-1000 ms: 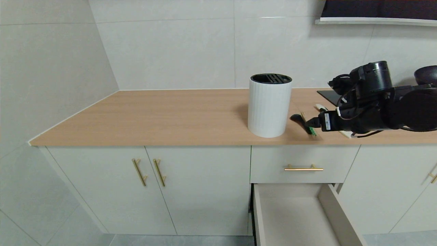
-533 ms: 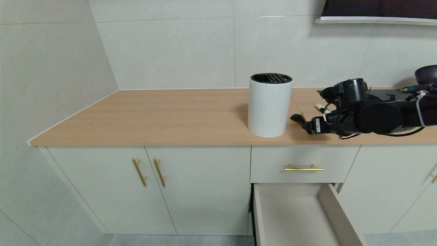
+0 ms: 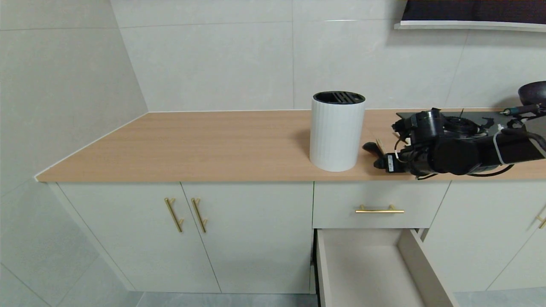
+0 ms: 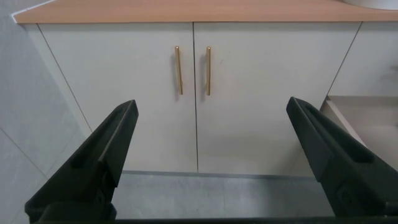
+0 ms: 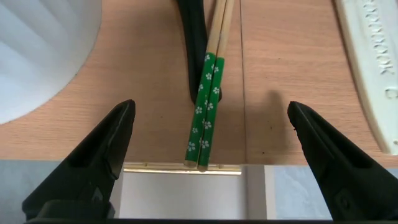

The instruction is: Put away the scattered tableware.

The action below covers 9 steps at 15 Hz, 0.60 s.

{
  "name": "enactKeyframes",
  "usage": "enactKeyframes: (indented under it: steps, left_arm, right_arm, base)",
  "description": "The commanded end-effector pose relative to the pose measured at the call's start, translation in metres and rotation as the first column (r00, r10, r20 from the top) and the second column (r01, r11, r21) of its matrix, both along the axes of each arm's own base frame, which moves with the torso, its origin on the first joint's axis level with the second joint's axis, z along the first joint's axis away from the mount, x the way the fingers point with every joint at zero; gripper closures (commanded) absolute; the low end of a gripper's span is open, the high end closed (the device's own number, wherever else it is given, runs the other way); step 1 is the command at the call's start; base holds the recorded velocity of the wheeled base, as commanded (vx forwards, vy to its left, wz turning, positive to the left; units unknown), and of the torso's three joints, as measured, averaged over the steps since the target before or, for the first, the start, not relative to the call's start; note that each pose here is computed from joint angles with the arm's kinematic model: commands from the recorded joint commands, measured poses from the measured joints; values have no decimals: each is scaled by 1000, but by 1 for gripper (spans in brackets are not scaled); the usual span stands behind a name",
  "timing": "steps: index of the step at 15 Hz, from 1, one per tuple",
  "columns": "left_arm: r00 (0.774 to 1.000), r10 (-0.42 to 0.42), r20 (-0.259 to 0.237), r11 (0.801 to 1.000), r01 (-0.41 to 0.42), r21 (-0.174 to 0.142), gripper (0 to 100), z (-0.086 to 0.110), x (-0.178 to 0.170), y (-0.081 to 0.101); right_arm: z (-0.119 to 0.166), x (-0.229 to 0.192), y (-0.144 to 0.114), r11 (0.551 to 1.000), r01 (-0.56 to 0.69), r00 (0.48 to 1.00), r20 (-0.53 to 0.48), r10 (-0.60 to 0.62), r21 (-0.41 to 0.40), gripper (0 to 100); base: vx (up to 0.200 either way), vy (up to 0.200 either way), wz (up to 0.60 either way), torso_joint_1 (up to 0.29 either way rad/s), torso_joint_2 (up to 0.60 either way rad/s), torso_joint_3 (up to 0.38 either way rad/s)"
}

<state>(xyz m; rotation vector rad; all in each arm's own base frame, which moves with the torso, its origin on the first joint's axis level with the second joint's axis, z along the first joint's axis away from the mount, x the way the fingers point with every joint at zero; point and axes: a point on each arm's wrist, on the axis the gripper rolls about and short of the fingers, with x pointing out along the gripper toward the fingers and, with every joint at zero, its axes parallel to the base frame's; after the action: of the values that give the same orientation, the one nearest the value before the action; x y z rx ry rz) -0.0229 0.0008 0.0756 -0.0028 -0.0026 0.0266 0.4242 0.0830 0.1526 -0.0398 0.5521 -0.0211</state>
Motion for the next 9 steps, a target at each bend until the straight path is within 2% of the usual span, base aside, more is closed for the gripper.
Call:
enactKeyframes:
  steps: [1, 2, 3, 9]
  left_arm:
    - [1000, -1, -1, 1000, 1, 0, 0, 0, 0, 0]
    - [1000, -1, -1, 1000, 1, 0, 0, 0, 0, 0]
    - [1000, -1, -1, 1000, 1, 0, 0, 0, 0, 0]
    - [1000, -1, -1, 1000, 1, 0, 0, 0, 0, 0]
  right_arm:
    - [-3, 1, 1, 1000, -1, 1000, -6, 1, 0, 0]
    - [-3, 1, 1, 1000, -1, 1000, -6, 1, 0, 0]
    - [-4, 2, 1, 1000, -1, 1000, -6, 1, 0, 100]
    - [-1, 2, 1, 1000, 1, 1000, 6, -1, 5, 100]
  base:
    - [0, 0, 0, 0, 0, 0]
    - [0, 0, 0, 0, 0, 0]
    - [0, 0, 0, 0, 0, 0]
    - [0, 0, 0, 0, 0, 0]
